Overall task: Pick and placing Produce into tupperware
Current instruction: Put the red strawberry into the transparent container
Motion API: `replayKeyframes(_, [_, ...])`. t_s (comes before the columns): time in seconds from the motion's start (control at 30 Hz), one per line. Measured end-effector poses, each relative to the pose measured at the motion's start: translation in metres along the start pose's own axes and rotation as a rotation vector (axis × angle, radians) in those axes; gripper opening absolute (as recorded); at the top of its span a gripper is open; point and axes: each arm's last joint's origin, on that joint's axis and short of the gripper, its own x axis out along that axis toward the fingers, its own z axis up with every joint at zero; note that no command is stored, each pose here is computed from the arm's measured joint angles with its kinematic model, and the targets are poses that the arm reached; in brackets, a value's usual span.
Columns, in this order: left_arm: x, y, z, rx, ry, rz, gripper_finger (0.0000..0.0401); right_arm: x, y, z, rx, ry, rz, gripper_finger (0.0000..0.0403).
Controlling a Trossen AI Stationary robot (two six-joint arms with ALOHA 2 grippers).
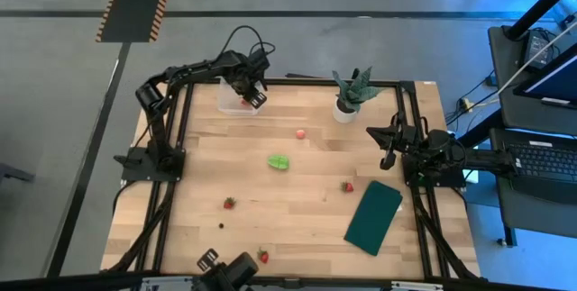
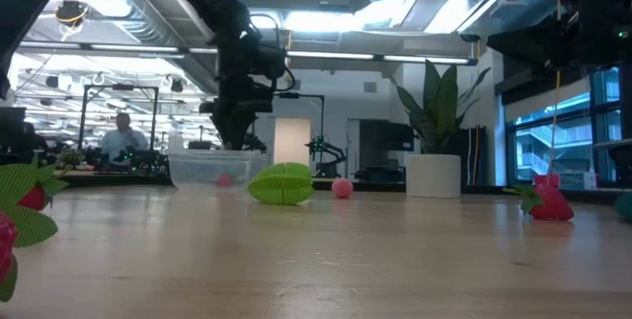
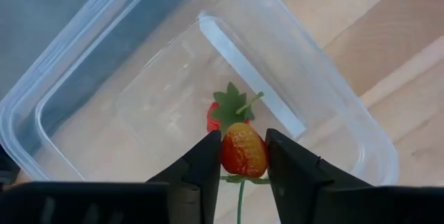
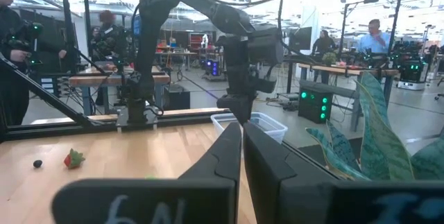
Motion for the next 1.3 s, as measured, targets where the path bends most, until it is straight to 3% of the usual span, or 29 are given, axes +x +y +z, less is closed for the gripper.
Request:
replayKeyframes(0.53, [0.0, -0.002, 0.0, 0.006, 0.001, 0.006, 0.0139, 0.0, 0.0, 0.0, -0.003, 0.0, 0.0, 0.0022])
replayKeyframes(0.9, [-0.002, -0.004, -0.012, 0.067, 0.108, 0.017, 0.0163, 0.0, 0.0, 0.0, 0.001, 0.0, 0.0, 0.0022])
replayKeyframes(1.13, [-0.019, -0.018, -0.019, 0.146, 0.086, 0.007, 0.0173, 0.0, 0.0, 0.0, -0.001, 0.0, 0.0, 0.0022])
replayKeyframes(1.3, [-0.048, -0.031, -0.025, 0.225, 0.005, -0.01, 0.0173, 0.0, 0.0, 0.0, -0.004, 0.0, 0.0, 0.0022])
